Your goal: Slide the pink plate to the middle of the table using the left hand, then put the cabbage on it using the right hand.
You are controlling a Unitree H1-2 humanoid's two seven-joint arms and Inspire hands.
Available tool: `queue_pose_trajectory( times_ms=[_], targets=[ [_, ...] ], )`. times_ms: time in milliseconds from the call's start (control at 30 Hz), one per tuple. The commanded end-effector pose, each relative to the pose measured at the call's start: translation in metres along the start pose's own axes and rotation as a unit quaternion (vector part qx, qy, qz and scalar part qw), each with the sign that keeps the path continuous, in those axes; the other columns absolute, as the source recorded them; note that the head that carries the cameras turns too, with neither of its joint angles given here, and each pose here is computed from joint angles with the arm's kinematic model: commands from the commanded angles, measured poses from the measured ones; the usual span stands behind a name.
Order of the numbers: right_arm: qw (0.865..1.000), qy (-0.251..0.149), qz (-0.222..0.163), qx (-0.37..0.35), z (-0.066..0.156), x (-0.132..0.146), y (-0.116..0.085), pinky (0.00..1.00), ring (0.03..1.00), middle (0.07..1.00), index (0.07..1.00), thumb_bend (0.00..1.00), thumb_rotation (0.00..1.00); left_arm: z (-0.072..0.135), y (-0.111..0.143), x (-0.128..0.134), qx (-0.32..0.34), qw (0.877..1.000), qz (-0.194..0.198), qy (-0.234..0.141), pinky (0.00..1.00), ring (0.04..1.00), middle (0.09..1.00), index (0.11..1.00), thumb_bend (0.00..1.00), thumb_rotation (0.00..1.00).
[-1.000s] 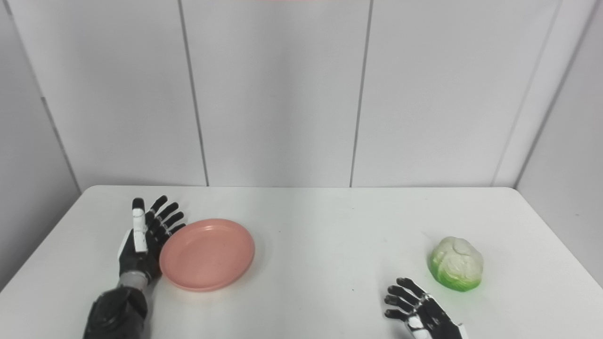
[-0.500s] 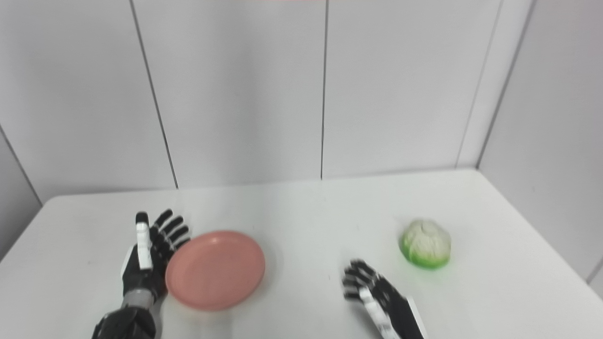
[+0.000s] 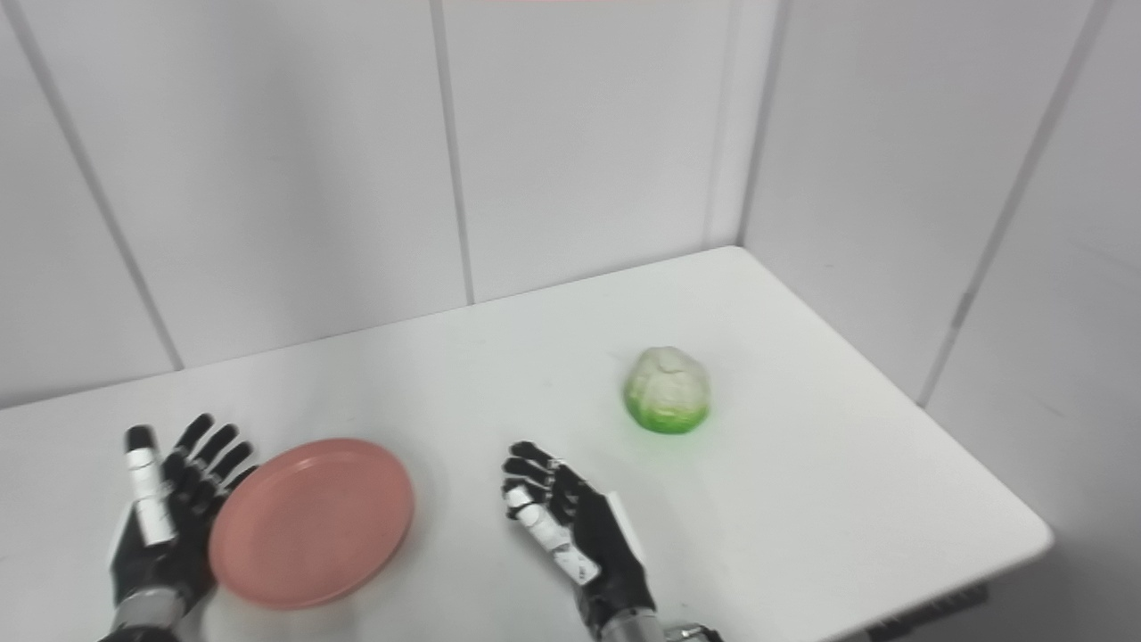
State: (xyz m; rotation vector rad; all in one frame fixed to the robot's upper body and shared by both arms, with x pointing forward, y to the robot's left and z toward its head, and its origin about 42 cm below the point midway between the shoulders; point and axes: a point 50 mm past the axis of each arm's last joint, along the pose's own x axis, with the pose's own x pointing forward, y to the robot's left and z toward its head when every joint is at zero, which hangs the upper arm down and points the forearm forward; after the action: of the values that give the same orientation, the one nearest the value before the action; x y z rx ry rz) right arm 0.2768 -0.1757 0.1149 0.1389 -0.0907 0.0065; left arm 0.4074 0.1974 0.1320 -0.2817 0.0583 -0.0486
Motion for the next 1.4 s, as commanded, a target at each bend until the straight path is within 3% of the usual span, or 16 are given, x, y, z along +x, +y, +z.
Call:
queue_pose_trajectory(
  times_ms=[0,100,200,400,533,667,800,1000,1100,1200,1267,1367],
  targets=[
    [1.000,-0.019,0.003,0.020,0.000,0.009,0.017,0.73,0.805,0.835,0.830,0.73,0.67,0.017,-0.003,0.011,0.017,0.999,-0.024,-0.032,0.75,0.848,0.870,0.864,0.88,0.98],
    [1.000,-0.026,-0.007,0.013,0.003,0.007,0.017,0.73,0.800,0.848,0.846,0.72,0.68,0.016,-0.003,0.012,0.017,0.999,-0.026,-0.028,0.77,0.849,0.860,0.855,0.89,0.97],
    [0.998,-0.045,-0.021,-0.043,0.012,0.004,0.014,0.71,0.778,0.845,0.854,0.71,0.68,0.015,-0.006,0.010,0.015,0.999,-0.027,-0.024,0.75,0.849,0.860,0.858,0.89,0.98],
    [0.977,-0.099,-0.058,-0.180,0.048,-0.002,0.009,0.67,0.785,0.830,0.820,0.74,0.65,0.011,-0.007,0.002,0.019,0.999,-0.027,-0.015,0.77,0.848,0.862,0.863,0.86,1.00],
    [0.944,-0.154,-0.058,-0.286,0.092,-0.002,-0.004,0.70,0.804,0.842,0.821,0.87,0.63,0.009,-0.007,-0.001,0.011,1.000,-0.024,-0.005,0.78,0.849,0.861,0.861,0.87,0.99],
    [0.916,-0.172,-0.046,-0.358,0.123,0.001,-0.016,0.73,0.834,0.866,0.834,0.97,0.63,0.009,-0.005,-0.003,0.021,1.000,-0.023,-0.001,0.76,0.847,0.858,0.858,0.85,1.00],
    [0.884,-0.186,-0.017,-0.429,0.152,0.014,-0.032,0.72,0.838,0.864,0.845,0.99,0.60,0.005,-0.008,-0.004,0.017,1.000,-0.019,0.004,0.77,0.839,0.845,0.855,0.82,1.00],
    [0.820,-0.213,0.010,-0.530,0.195,0.038,-0.058,0.73,0.844,0.879,0.894,1.00,0.68,-0.001,-0.020,-0.006,0.017,1.000,-0.018,0.014,0.76,0.833,0.836,0.856,0.80,0.99],
    [0.787,-0.212,0.008,-0.579,0.223,0.055,-0.075,0.73,0.856,0.903,0.925,1.00,0.70,-0.002,-0.026,-0.005,0.017,0.999,-0.022,0.018,0.78,0.825,0.832,0.853,0.80,0.98],
    [0.768,-0.205,0.007,-0.607,0.239,0.069,-0.084,0.67,0.830,0.891,0.919,1.00,0.58,-0.003,-0.029,-0.003,0.017,1.000,-0.021,0.016,0.78,0.827,0.831,0.850,0.78,0.95],
    [0.739,-0.185,0.011,-0.647,0.248,0.085,-0.092,0.70,0.859,0.897,0.921,1.00,0.52,-0.003,-0.031,-0.003,0.019,1.000,-0.016,0.012,0.76,0.820,0.823,0.842,0.78,0.94],
    [0.711,-0.149,0.016,-0.687,0.256,0.107,-0.105,0.70,0.872,0.904,0.919,1.00,0.47,-0.004,-0.031,-0.004,0.018,1.000,-0.013,0.009,0.76,0.817,0.819,0.840,0.78,0.93]
  ],
)
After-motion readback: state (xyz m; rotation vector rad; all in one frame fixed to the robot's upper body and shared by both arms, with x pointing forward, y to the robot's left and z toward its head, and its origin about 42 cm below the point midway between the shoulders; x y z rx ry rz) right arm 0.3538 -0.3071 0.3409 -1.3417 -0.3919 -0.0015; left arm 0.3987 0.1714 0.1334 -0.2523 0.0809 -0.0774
